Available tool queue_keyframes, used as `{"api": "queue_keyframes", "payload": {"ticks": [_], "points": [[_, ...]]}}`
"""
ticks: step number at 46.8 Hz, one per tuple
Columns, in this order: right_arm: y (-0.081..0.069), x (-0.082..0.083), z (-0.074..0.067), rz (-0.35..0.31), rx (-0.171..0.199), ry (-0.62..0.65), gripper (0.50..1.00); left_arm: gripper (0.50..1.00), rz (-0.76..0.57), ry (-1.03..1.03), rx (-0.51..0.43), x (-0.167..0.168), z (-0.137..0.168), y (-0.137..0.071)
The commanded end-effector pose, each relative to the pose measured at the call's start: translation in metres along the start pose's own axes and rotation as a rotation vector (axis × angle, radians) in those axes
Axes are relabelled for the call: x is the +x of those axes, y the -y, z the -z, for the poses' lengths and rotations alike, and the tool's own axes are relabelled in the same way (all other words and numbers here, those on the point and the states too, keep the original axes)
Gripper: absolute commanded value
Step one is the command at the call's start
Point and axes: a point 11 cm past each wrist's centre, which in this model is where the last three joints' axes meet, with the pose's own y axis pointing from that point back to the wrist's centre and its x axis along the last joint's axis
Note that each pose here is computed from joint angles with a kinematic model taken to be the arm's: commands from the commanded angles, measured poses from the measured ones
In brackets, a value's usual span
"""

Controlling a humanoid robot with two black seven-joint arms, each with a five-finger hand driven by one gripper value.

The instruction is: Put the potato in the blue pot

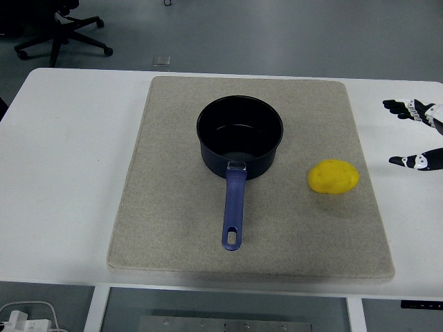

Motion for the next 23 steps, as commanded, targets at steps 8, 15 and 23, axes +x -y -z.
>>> {"api": "queue_keyframes", "payload": {"ticks": [8, 15, 23], "points": [[0.012, -0.028, 0.001, 0.115, 0.017, -0.07, 0.934, 0.994, 0.0, 0.0, 0.0, 0.0, 0.0, 0.0], [0.024, -0.052, 0.001, 0.181, 0.023, -0.107, 0.934, 0.994, 0.0, 0.0, 0.0, 0.0, 0.0, 0.0], [0.031, -0.053, -0.001, 0.183, 0.008, -0.124, 0.934, 0.994, 0.0, 0.0, 0.0, 0.0, 0.0, 0.0]]}}
